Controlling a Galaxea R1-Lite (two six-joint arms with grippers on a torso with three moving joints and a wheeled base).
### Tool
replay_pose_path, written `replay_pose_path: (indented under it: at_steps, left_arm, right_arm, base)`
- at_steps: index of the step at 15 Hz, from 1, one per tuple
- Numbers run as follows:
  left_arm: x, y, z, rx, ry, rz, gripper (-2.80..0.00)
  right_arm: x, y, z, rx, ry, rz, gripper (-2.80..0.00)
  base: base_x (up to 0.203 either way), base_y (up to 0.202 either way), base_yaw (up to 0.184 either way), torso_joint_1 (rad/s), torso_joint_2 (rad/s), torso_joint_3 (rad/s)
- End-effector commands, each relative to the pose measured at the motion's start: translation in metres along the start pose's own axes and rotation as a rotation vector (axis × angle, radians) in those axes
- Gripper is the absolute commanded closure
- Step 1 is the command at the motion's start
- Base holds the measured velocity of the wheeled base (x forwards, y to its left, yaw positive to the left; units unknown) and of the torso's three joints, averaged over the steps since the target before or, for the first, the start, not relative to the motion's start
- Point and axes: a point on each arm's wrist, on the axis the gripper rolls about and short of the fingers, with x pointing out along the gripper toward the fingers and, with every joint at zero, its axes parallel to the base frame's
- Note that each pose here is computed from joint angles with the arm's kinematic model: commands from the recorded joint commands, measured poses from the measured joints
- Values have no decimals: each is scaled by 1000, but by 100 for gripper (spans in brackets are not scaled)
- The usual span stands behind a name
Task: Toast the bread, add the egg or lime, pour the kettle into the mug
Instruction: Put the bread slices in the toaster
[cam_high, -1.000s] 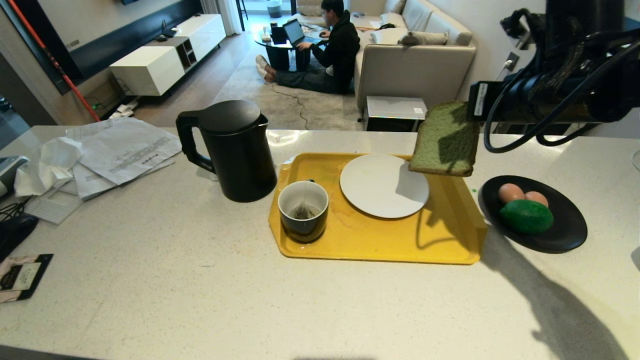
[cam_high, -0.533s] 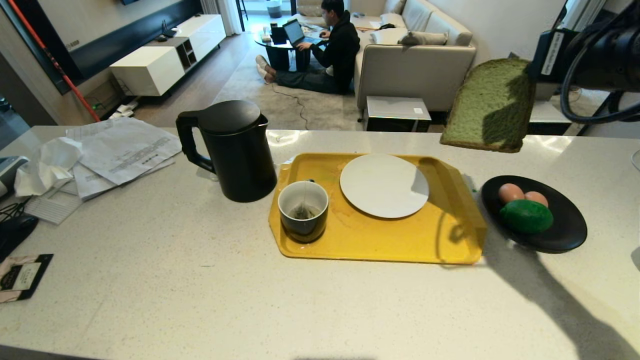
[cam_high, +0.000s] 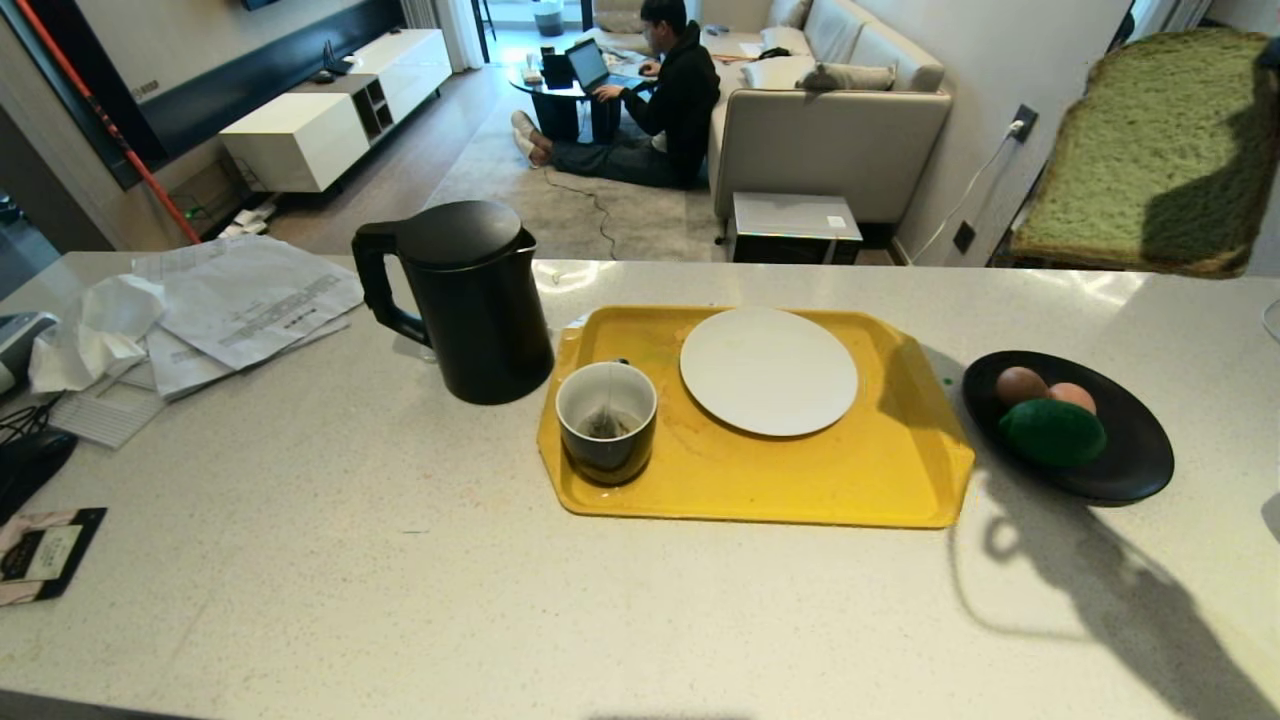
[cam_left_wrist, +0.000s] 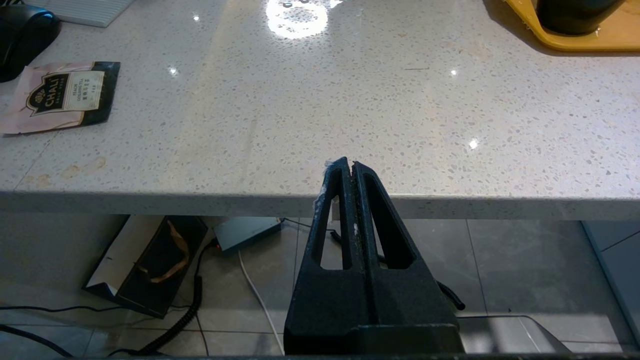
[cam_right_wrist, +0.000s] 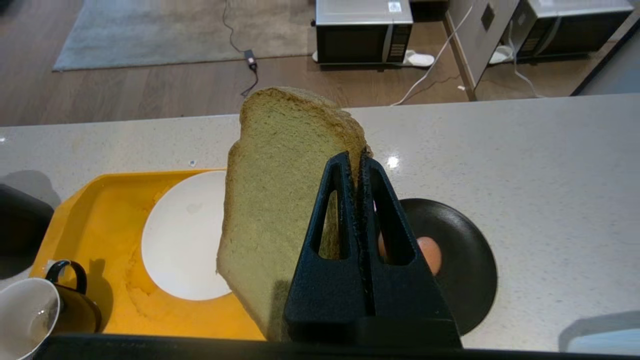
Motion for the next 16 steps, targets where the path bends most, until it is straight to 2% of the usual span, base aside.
replay_pose_path:
  at_steps: [1,4,8,12,16]
  left_arm:
    - [0,0,0,0,-1,1,0]
    - [0,0,0,0,-1,1,0]
    - [0,0,0,0,-1,0,0]
    - [0,0,0,0,-1,0,0]
    - [0,0,0,0,-1,1,0]
  right_arm:
    - [-27,-14,9,20,-46,-6,0]
    - [-37,-19,10,16,-44,-9,0]
    - [-51,-26,3,-44,-39,-9,0]
    - [-68,-35,0,-65,-35,-11,0]
    - [-71,-37,-2,-82,-31,-11,0]
  base:
    - [0,0,0,0,0,0]
    - [0,0,0,0,0,0]
    - [0,0,0,0,0,0]
    - [0,0,0,0,0,0]
    - [0,0,0,0,0,0]
